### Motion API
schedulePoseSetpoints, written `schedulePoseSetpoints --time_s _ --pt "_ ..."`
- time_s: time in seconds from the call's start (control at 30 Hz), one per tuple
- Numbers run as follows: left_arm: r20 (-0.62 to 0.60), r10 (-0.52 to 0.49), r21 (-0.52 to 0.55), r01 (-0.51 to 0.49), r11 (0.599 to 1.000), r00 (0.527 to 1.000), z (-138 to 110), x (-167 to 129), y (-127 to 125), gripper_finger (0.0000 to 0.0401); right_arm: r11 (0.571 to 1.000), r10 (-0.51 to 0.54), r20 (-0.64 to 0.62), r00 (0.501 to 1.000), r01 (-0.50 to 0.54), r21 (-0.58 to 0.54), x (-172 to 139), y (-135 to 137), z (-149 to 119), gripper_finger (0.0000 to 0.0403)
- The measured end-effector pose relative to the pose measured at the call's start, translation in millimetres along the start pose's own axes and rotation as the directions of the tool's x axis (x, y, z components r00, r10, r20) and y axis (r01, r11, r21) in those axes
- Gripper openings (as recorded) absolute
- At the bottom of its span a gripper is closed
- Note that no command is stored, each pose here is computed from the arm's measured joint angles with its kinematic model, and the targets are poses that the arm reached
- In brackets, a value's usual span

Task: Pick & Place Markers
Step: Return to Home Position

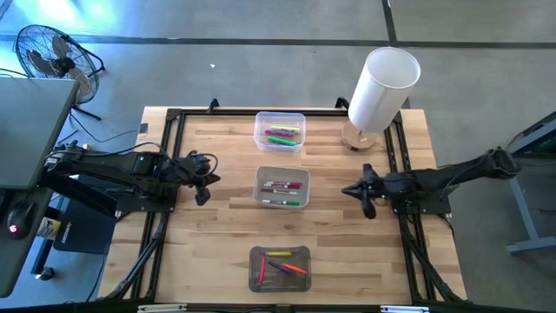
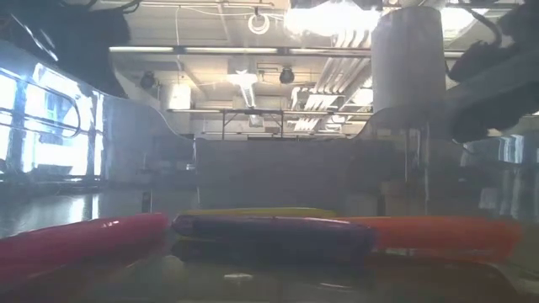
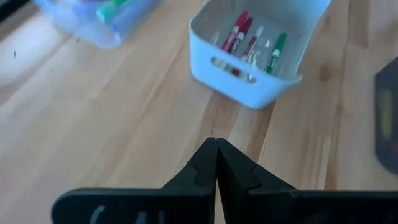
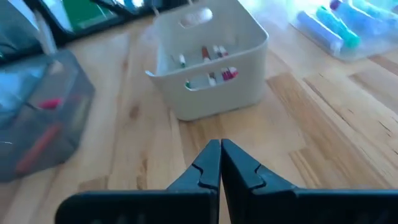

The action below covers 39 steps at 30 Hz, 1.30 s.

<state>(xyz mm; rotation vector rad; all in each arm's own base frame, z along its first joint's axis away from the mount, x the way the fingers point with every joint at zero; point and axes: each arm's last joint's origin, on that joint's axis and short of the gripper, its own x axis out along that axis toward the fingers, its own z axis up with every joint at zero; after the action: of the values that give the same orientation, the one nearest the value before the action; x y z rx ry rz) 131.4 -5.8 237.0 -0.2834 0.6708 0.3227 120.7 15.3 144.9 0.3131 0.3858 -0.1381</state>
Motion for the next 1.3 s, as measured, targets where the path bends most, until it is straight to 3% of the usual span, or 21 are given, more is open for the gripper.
schedulePoseSetpoints --time_s 0.13,0.27,0.6,0.73,0.97,1.13,1.3 --pt "0.079 -0.024 0.021 0.022 1.0 0.997 7.5 -0.4 -3.0 0.0 0.997 0.076 0.123 0.99 -0.077 0.002 -6.0 -3.0 -3.0 0.0" --pt "0.16 -0.075 0.064 0.066 0.996 0.984 16.2 -1.2 -7.4 0.0 0.994 0.098 0.229 0.968 -0.084 -0.069 -13.6 -3.4 6.3 0.0" --pt "0.19 -0.107 0.1 0.089 0.991 0.976 14.1 10.1 -10.6 0.0 0.983 0.169 0.405 0.899 -0.123 -0.137 -32.8 -4.2 17.9 0.0" --pt "0.231 -0.162 0.096 0.143 0.985 0.959 -1.7 19.7 -7.3 0.0 0.985 0.149 0.39 0.909 -0.101 -0.141 -33.0 -4.6 18.2 0.0" --pt "0.312 -0.234 0.088 0.217 0.972 0.921 -28.3 27.6 1.5 0.0 0.982 0.186 0.367 0.911 -0.157 -0.108 -32.5 -3.8 17.0 0.0" --pt "0.368 -0.245 0.084 0.23 0.97 0.897 -42.8 25.2 9.4 0.0 0.986 0.167 0.374 0.912 -0.146 -0.084 -32.2 -4.1 17.5 0.0" --pt "0.438 -0.289 0.144 0.251 0.957 0.851 -52.7 19.2 15.3 0.0 0.985 0.169 0.374 0.912 -0.148 -0.084 -32.2 -4.1 17.5 0.0"
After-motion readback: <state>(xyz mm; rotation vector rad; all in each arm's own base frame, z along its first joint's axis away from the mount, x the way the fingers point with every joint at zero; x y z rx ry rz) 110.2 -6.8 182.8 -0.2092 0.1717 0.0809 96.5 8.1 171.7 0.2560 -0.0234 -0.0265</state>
